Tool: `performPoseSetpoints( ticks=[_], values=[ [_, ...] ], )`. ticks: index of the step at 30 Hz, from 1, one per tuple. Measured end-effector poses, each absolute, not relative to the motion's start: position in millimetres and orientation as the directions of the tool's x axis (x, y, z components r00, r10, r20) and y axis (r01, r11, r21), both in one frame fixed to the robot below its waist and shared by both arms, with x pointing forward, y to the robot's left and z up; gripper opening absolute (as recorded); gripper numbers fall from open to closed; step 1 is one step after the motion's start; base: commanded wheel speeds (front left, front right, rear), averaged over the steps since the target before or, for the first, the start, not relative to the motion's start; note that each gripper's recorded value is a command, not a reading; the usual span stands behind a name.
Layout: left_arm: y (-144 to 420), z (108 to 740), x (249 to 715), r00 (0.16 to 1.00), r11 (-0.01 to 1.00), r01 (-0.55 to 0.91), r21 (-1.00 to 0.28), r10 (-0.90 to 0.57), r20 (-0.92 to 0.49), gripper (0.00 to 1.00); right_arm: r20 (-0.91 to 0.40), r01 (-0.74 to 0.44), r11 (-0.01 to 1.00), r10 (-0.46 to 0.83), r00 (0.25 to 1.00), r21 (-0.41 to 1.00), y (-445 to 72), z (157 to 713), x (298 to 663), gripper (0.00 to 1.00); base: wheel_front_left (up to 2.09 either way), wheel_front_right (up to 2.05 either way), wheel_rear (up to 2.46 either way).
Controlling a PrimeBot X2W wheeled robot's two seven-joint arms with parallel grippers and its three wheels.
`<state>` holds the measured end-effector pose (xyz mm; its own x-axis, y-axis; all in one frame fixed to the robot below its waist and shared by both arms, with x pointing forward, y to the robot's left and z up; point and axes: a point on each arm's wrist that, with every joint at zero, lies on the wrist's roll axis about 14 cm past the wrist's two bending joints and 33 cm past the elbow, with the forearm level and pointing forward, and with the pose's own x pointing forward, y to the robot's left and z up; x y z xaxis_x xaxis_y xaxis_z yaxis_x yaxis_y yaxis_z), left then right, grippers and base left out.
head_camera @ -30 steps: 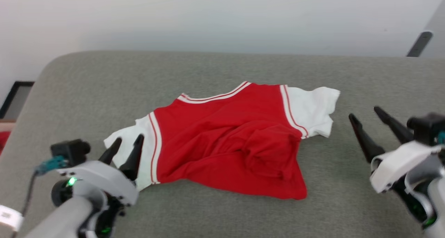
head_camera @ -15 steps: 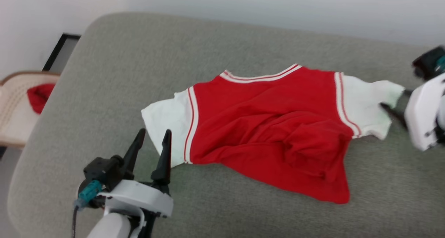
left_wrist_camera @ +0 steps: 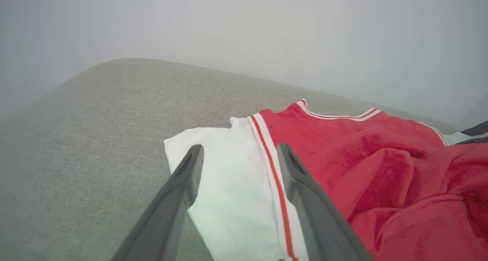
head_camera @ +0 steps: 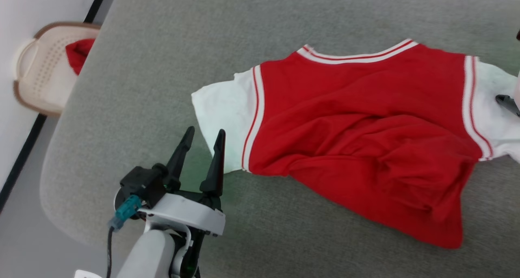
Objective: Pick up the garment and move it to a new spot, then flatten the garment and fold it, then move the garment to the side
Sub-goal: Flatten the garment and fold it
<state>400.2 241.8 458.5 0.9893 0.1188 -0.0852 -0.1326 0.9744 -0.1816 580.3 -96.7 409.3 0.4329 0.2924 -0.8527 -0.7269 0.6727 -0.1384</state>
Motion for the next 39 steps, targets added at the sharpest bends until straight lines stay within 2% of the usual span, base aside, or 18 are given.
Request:
performPoseSetpoints(
  ticks=[6,7,8,17,23,25,27,31,34,36,39],
  values=[
    [255,448,395,0.981,0.971,-0.175,-0.162,0.158,-0.114,1.00,-0.880,-0.771,0.623,0.285,0.379,-0.131,-83,386,585,1.00,0.00,0.00,0.00],
    [256,449,395,0.981,0.971,-0.176,-0.161,0.159,-0.112,1.00,-0.884,-0.774,0.620,0.283,0.371,-0.127,-82,384,585,0.39,0.00,0.00,0.00],
    [258,449,395,0.980,0.972,-0.179,-0.154,0.163,-0.111,1.00,-0.888,-0.779,0.615,0.283,0.363,-0.123,-81,382,584,0.00,0.00,0.00,0.00],
    [263,466,410,0.991,0.985,-0.130,-0.114,0.124,-0.058,1.00,-0.866,-0.765,0.636,0.321,0.383,-0.102,-84,385,582,0.00,0.00,0.00,0.00],
    [254,488,442,0.998,1.000,0.017,0.007,-0.016,-0.059,1.00,-0.853,-0.746,0.655,0.317,0.414,-0.119,-106,389,573,0.00,0.00,0.00,0.00],
    [240,487,455,0.987,0.992,0.117,0.057,-0.109,-0.121,1.00,-0.852,-0.740,0.664,0.320,0.415,-0.110,-113,390,568,0.00,0.00,0.00,0.00],
    [226,488,468,0.965,0.979,0.197,0.047,-0.186,-0.187,1.00,-0.854,-0.743,0.659,0.317,0.414,-0.116,-119,391,562,0.00,0.00,0.00,0.00],
    [210,472,483,0.866,0.944,0.330,0.017,-0.295,-0.403,1.00,-0.850,-0.743,0.661,0.326,0.413,-0.107,-126,393,555,0.00,0.00,0.00,0.00],
    [213,459,495,0.772,0.930,0.367,-0.002,-0.306,-0.558,1.00,-0.848,-0.748,0.654,0.331,0.413,-0.109,-125,392,555,0.00,0.00,0.00,0.00],
    [220,454,505,0.723,0.926,0.378,0.012,-0.287,-0.629,1.00,-0.848,-0.753,0.649,0.336,0.410,-0.107,-124,389,557,0.00,0.00,0.00,0.00],
    [221,437,512,0.633,0.928,0.371,-0.035,-0.280,-0.722,1.00,-0.846,-0.766,0.633,0.345,0.407,-0.110,-119,386,560,0.00,0.00,0.00,0.00]
  ],
)
